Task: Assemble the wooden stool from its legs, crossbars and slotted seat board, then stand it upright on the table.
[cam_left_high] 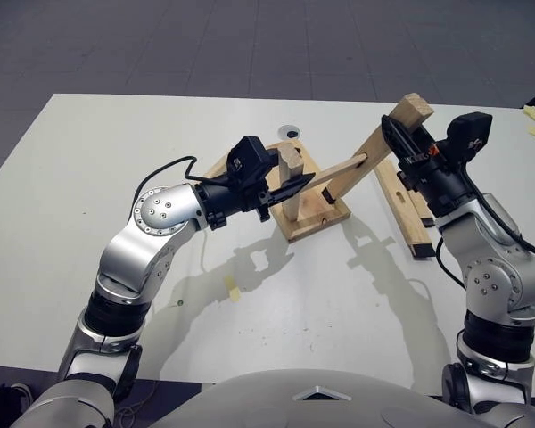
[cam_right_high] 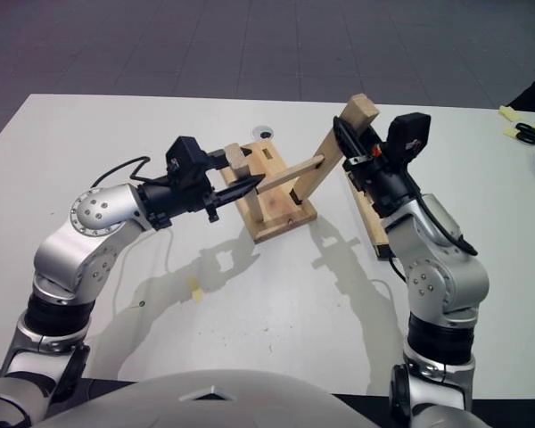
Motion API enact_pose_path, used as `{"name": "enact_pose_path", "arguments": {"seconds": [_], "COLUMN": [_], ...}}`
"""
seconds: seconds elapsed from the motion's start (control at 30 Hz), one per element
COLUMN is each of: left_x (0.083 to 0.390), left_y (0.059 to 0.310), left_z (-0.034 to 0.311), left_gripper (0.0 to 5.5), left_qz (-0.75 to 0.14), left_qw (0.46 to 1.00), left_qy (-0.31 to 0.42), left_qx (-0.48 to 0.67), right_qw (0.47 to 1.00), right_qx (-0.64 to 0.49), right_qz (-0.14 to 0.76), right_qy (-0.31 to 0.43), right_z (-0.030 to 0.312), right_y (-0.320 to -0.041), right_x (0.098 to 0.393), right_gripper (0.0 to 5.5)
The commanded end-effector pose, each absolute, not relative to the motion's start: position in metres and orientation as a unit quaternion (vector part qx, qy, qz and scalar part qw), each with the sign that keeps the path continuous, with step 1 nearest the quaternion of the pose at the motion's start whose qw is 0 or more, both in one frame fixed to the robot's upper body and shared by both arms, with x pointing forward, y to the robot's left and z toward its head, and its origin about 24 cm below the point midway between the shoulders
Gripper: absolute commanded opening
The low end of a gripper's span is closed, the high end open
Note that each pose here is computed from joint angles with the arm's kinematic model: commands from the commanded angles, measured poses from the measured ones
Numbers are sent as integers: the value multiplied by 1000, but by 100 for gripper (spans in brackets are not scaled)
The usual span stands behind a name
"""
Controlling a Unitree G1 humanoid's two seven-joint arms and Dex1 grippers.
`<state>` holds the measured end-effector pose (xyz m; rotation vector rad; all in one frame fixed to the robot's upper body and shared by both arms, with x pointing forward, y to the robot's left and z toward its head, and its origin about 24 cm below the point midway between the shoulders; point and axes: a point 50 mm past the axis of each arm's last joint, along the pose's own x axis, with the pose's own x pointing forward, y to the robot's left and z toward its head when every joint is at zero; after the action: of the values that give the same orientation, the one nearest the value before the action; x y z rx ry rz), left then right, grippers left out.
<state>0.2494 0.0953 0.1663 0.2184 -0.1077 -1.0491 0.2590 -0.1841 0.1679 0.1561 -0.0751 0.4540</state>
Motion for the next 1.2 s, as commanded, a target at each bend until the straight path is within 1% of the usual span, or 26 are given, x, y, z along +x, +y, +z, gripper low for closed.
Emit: {"name": "enact_pose_path", "arguments": {"seconds": [0.03, 0.07, 0.13, 0.23, 0.3, 0.37, 0.47, 0.57, 0.67, 0.7, 0.87, 1.03, 1.1, 1.13, 1.2], "left_x": [259, 260, 260, 260, 260, 260, 262, 267, 272, 274, 278, 278, 279, 279, 281], "left_y": [95, 95, 94, 93, 92, 91, 92, 95, 99, 100, 101, 99, 99, 100, 102], "left_z": [153, 153, 152, 150, 150, 149, 151, 154, 159, 161, 165, 163, 163, 164, 166], "left_gripper": [204, 204, 204, 204, 204, 204, 204, 204, 204, 204, 204, 204, 204, 204, 204], "left_qz": [-484, -485, -488, -487, -490, -495, -495, -488, -481, -479, -479, -486, -486, -484, -480], "left_qw": [866, 865, 863, 863, 861, 859, 858, 861, 865, 866, 865, 861, 862, 862, 865], "left_qy": [-11, -11, -10, -10, -11, -11, -12, -17, -24, -27, -34, -32, -33, -33, -35], "left_qx": [127, 130, 132, 134, 134, 135, 139, 144, 143, 144, 144, 145, 145, 145, 143], "right_qw": [939, 936, 927, 900, 886, 875, 874, 876, 866, 870, 914, 934, 944, 951, 960], "right_qx": [82, 89, 65, -43, -119, -140, -117, -67, -6, 10, 25, 25, 35, 45, 57], "right_qz": [274, 272, 288, 338, 359, 377, 372, 347, 326, 316, 273, 259, 257, 251, 246], "right_qy": [193, 204, 232, 272, 269, 271, 291, 327, 378, 379, 298, 245, 203, 173, 117], "right_z": [112, 114, 117, 109, 104, 101, 90, 72, 50, 49, 73, 88, 101, 111, 128], "right_y": [-167, -168, -169, -164, -163, -163, -164, -165, -163, -162, -162, -163, -163, -163, -165], "right_x": [263, 267, 271, 272, 273, 270, 260, 244, 223, 221, 239, 246, 251, 255, 262], "right_gripper": [103, 103, 103, 103, 104, 109, 112, 114, 115, 115, 115, 115, 115, 151, 184]}}
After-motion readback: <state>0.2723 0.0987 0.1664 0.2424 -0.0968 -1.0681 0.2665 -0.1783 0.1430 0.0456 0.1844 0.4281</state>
